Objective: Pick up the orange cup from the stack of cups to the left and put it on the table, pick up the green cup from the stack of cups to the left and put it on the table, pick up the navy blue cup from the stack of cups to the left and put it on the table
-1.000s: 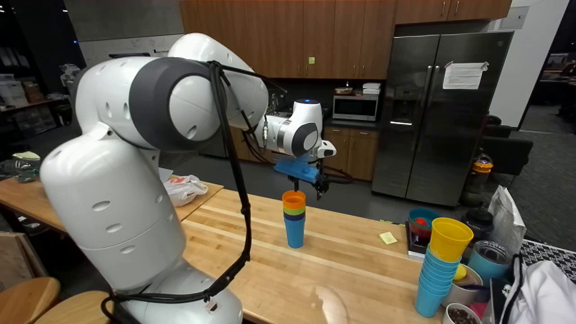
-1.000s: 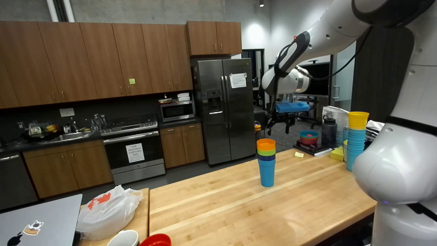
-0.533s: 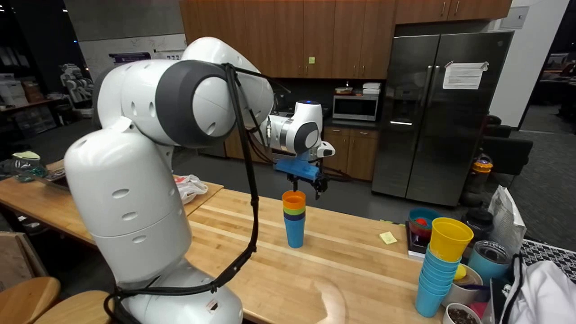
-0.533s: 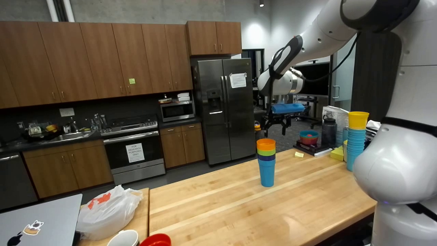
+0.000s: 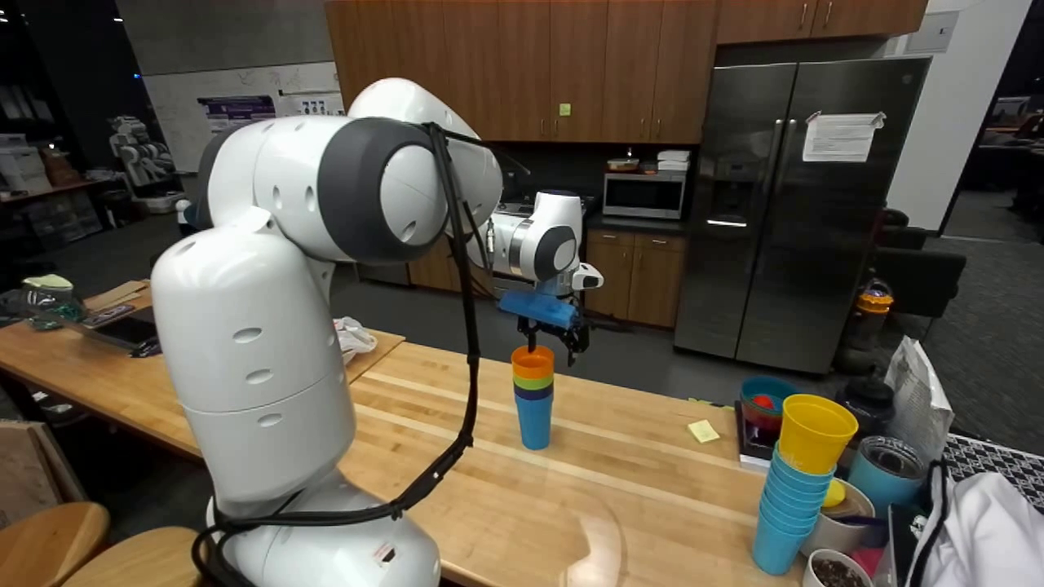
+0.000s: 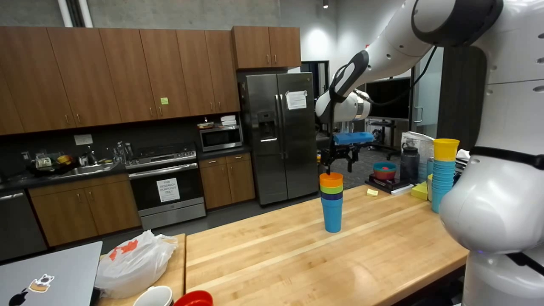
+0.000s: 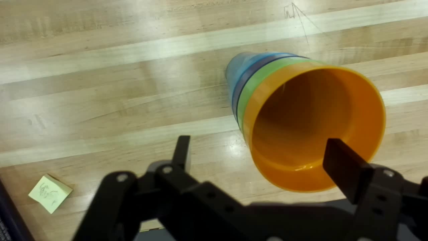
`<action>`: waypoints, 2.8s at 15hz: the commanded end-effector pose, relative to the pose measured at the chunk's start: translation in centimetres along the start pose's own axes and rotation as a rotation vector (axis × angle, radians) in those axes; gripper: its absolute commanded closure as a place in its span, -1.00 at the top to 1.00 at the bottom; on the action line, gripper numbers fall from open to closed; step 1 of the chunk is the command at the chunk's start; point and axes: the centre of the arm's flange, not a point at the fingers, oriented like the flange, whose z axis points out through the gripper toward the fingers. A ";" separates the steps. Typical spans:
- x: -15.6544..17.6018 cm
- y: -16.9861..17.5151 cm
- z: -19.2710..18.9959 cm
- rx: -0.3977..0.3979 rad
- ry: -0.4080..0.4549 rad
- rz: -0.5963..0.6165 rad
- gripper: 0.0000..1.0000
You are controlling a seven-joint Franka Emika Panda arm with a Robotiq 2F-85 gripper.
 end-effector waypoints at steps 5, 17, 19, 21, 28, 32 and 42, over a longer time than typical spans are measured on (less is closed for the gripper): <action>0.9 0.1 0.6 -0.026 -0.029 0.008 0.06; 0.4 -2.2 -0.6 -0.097 -0.025 -0.039 -0.98; 0.4 -2.4 -0.6 -0.098 -0.029 -0.043 -0.98; 0.1 -2.7 -0.6 -0.092 -0.026 -0.048 -0.98; -1.1 -3.0 -2.5 -0.079 0.012 -0.066 -0.98; -2.2 -3.8 -4.7 -0.073 0.056 -0.086 -0.98; -7.1 -2.1 -10.1 -0.050 0.181 -0.088 -0.98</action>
